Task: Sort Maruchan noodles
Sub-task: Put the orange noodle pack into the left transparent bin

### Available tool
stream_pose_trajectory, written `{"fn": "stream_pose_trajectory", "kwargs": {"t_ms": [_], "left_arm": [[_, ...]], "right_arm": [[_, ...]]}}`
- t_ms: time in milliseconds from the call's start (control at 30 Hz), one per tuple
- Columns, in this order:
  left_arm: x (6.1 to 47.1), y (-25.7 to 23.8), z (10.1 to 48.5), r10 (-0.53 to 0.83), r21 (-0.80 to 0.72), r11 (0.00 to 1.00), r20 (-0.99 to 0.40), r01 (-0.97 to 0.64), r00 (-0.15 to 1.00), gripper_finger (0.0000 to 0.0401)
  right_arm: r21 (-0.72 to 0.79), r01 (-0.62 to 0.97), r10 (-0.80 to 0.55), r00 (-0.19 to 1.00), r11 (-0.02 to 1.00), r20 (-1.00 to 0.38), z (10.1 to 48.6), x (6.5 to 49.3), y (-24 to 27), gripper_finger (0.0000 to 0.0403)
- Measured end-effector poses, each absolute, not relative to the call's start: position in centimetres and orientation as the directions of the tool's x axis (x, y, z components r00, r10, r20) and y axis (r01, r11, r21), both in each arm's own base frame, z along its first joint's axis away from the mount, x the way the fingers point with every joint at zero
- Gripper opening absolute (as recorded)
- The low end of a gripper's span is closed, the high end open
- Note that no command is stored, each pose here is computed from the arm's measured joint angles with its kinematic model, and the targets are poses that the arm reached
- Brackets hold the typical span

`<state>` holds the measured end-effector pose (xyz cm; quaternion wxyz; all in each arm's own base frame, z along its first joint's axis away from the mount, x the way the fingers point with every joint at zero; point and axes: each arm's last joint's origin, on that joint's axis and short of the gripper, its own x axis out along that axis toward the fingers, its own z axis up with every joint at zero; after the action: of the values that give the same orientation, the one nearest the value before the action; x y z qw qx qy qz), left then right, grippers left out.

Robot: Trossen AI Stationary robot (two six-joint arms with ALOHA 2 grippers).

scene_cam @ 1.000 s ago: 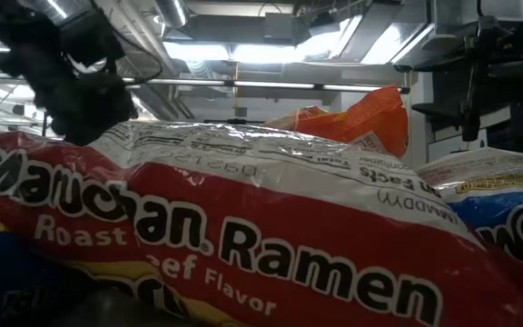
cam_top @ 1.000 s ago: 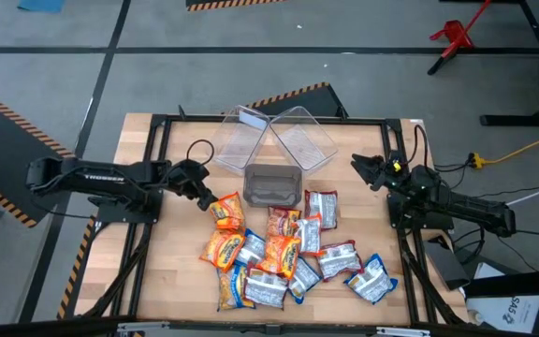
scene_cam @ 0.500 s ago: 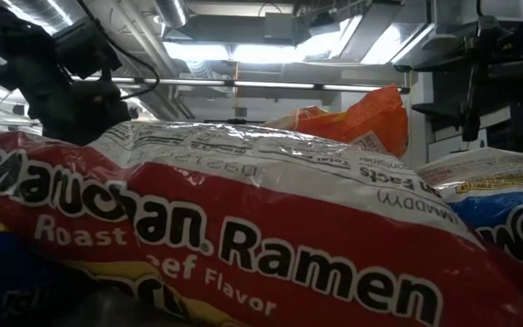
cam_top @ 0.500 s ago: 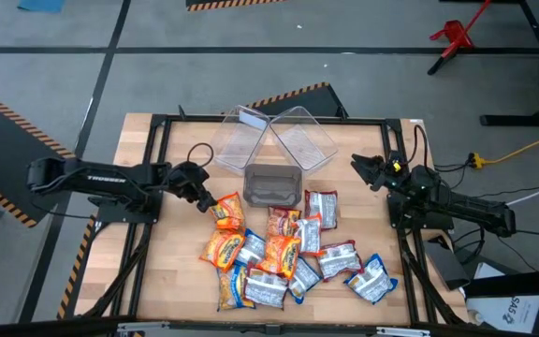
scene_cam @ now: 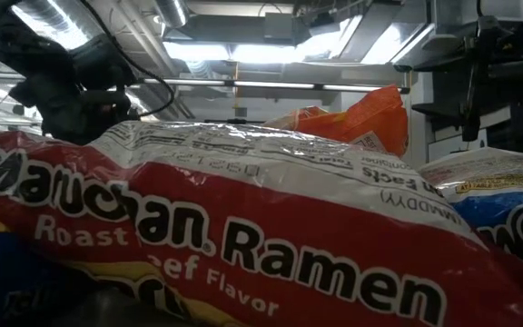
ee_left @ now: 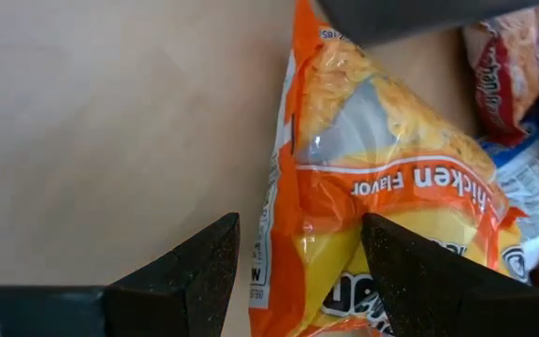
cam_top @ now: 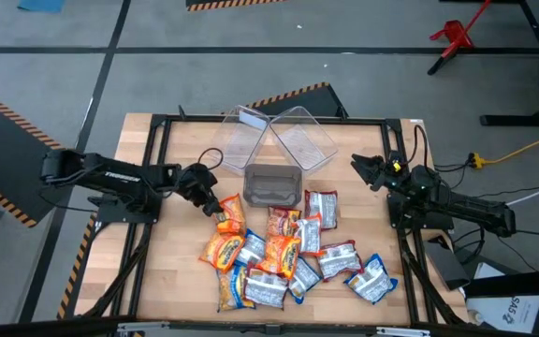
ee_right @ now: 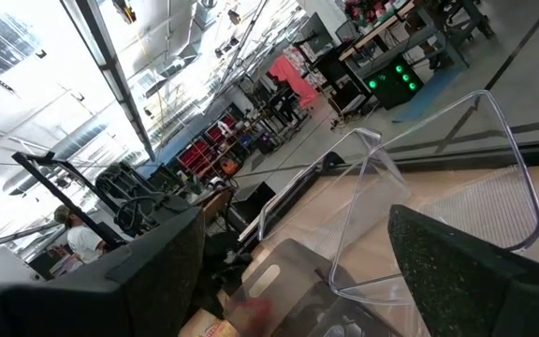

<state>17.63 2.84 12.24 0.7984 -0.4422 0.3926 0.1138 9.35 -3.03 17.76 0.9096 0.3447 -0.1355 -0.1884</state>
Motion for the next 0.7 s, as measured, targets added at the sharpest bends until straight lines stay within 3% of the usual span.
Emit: {"fn": "stream_pose_trajectory", "kwargs": {"t_ms": [267, 700], "left_arm": [[18.8, 2.8, 11.4, -0.261, -0.689, 0.547, -0.681, -0.476, 0.685, 0.0197], [19.2, 2.8, 11.1, -0.274, -0.706, 0.529, -0.667, -0.471, 0.693, 0.0029]], "right_arm": [[0.677, 0.272, -0.447, 0.890, 0.684, 0.094, 17.5, 9.4, -3.1, 0.0324], [0.676, 0.292, -0.456, 0.887, 0.677, 0.073, 17.3, 9.4, -3.1, 0.0324]]}}
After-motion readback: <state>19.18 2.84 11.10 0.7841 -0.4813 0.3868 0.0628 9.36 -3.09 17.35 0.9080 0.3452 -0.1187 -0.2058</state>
